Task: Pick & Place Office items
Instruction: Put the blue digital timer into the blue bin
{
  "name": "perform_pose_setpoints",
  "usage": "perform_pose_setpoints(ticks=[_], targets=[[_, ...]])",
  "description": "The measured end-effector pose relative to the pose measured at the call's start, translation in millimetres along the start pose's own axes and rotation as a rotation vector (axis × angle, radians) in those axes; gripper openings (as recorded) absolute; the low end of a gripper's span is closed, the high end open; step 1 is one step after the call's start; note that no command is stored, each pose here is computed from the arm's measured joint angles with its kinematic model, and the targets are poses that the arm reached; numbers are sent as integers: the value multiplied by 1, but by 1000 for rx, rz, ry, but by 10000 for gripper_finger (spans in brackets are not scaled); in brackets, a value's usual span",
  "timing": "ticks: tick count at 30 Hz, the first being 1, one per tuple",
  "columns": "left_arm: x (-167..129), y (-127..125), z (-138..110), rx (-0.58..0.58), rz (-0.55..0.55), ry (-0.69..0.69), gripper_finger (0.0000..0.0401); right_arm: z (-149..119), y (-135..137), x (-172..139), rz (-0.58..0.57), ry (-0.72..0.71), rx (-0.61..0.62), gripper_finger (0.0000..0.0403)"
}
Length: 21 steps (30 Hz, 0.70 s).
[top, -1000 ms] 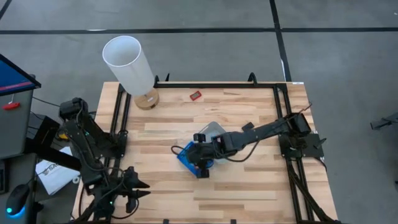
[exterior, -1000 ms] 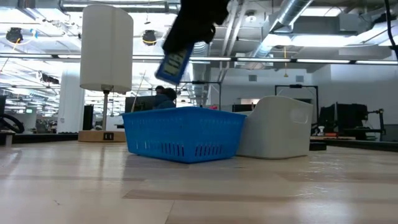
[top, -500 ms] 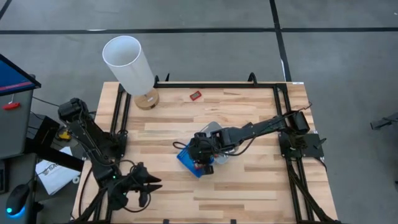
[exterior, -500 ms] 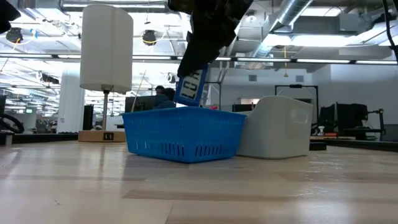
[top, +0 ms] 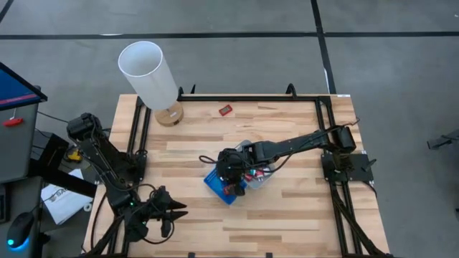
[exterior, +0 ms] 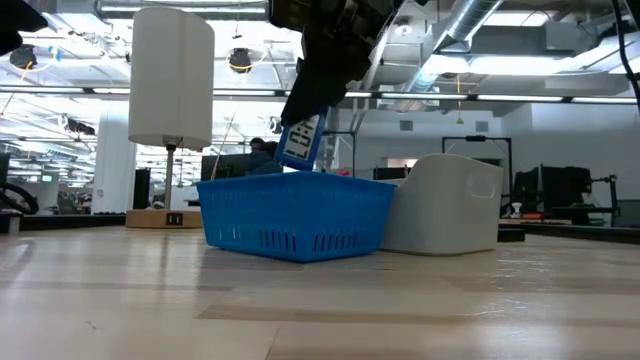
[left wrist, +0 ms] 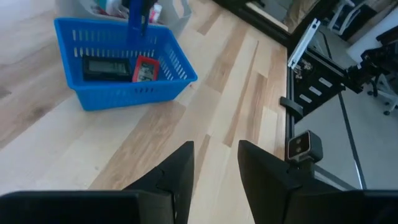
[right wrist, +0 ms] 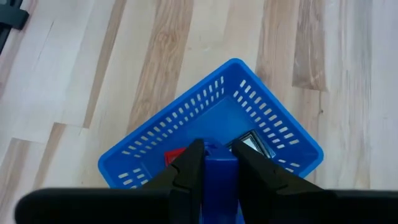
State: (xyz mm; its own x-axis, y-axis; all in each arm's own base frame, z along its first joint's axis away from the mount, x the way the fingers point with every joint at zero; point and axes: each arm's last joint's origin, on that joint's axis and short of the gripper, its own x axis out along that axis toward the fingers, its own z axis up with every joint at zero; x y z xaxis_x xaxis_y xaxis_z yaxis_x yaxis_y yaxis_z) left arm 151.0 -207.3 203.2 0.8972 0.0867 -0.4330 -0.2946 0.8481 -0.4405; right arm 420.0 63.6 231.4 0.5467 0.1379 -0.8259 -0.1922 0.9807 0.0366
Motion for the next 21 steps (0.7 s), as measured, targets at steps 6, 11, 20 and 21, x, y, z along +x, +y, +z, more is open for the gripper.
perform_pose_setpoints(ticks=[6,11,20,21], targets=[[0,0,0,0,4,-12,121,0,-1,0,46,0,24,72],[0,1,1,2,16,-45,121,0,-3,0,45,0,33,72],[0,1,1,2,18,-49,121,-2,-13,-1,33,19,86,132],[0,1,1,2,18,-49,121,-4,-15,-1,31,36,91,143]])
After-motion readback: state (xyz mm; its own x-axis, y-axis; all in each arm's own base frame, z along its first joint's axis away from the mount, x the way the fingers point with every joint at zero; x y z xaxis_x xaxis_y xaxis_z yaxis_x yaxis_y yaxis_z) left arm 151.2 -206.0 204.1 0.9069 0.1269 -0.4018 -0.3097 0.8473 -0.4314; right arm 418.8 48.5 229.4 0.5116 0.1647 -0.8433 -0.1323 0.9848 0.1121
